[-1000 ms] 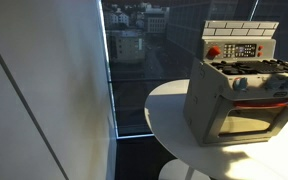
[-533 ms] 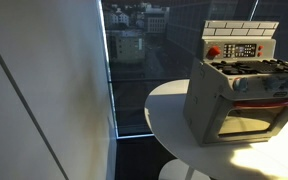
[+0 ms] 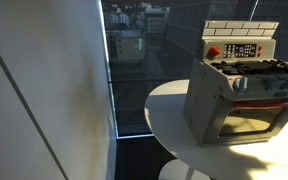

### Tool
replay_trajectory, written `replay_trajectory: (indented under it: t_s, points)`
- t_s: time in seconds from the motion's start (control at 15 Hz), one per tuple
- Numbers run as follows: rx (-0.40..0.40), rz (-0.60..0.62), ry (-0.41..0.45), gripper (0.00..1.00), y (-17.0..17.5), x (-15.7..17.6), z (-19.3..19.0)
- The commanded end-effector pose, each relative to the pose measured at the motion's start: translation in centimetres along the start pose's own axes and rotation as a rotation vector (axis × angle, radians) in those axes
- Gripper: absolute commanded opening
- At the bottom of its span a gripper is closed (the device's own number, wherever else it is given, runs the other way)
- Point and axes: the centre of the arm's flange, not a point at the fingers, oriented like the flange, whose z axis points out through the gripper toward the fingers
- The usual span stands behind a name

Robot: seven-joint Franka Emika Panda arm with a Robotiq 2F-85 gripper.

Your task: Press the top right button orange on the stove

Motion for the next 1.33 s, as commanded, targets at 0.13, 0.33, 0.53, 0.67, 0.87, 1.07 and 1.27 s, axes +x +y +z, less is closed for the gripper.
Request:
replay_trajectory:
  t_s: [0.13,0.33,0.53,0.67,0.87,1.07,1.27]
  points:
    - [0.0,-0.001,-0.004,1.0,-0.1,-0.1,0.2]
    - [0.0,-0.001,-0.002,1.0,-0.1,-0.1,0.1]
    - [-0.006,0.022,0.013,1.0,-0.3,0.4,0.6]
    - [-0.006,0.029,0.033,1.0,-0.5,0.8,0.8]
    - [-0.008,0.046,0.065,1.0,-0.6,1.7,1.3]
    - [-0.003,0.063,0.085,1.0,-0.6,2.7,2.0]
    - [-0.007,0.078,0.107,1.0,-0.5,3.7,2.6]
